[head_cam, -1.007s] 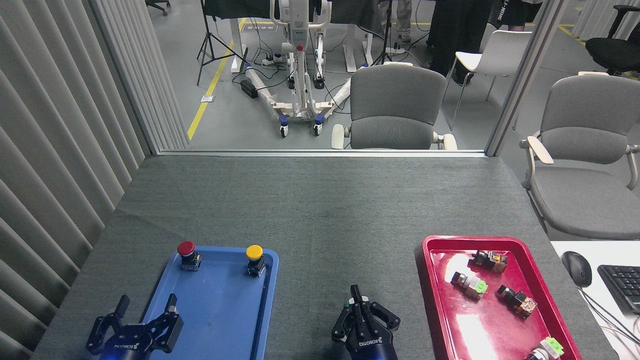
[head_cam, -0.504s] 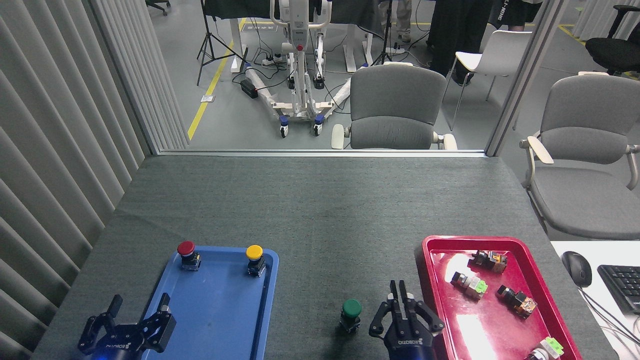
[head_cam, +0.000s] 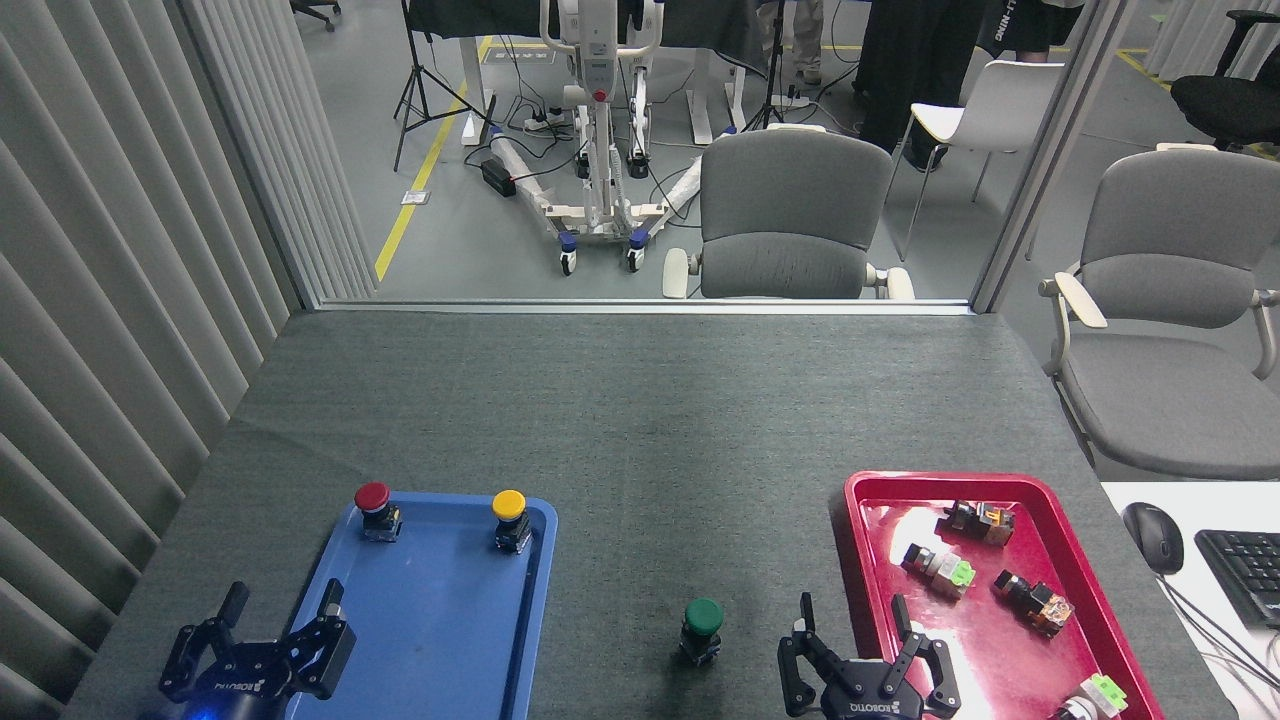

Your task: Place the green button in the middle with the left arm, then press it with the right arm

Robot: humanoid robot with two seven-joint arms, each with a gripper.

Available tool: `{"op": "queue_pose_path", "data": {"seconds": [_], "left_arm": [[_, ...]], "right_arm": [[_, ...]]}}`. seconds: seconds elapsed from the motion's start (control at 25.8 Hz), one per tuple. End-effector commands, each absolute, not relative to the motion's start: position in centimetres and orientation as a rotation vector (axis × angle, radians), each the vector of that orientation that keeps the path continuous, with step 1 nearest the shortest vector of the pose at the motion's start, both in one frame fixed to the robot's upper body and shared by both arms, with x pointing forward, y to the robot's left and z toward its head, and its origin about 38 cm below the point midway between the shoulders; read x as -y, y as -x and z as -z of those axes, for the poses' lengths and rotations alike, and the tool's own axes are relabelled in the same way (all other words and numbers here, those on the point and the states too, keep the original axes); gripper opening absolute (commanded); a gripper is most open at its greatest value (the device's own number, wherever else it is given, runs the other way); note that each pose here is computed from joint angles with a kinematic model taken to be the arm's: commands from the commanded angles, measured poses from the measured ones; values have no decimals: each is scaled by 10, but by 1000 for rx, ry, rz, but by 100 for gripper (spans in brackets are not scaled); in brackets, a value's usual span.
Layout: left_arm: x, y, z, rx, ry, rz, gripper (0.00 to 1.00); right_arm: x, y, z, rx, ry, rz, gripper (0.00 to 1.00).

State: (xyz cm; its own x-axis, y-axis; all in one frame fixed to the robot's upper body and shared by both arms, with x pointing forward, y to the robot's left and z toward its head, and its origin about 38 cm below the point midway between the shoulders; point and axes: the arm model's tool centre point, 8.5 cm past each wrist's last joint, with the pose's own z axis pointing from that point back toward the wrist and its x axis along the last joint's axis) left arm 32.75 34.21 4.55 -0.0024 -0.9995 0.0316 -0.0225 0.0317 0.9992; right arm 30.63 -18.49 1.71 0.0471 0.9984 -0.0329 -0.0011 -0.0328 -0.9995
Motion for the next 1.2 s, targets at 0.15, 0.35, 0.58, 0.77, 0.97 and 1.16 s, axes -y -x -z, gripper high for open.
{"op": "queue_pose_path", "data": {"seconds": [0.15, 0.35, 0.58, 0.77, 0.97, 1.16], "left_arm": [[-345, -327, -39, 1221, -1192, 1181, 99], [-344, -327, -38, 1219, -1188, 1179, 99], [-344, -326, -31, 1209, -1168, 1186, 99], [-342, -326, -29, 1209, -1164, 1176, 99], [-342, -326, -27, 1204, -1159, 1176, 99], [-344, -326, -32, 1222, -1167, 1195, 100]], "right_arm": [[185, -305, -16, 1157, 1252, -1201, 99], [185, -304, -15, 1153, 1251, -1201, 99], [186, -304, -16, 1154, 1253, -1201, 99], [184, -305, -19, 1162, 1253, -1199, 99], [183, -304, -18, 1175, 1226, -1192, 99], [184, -304, -17, 1177, 1222, -1187, 99]]}}
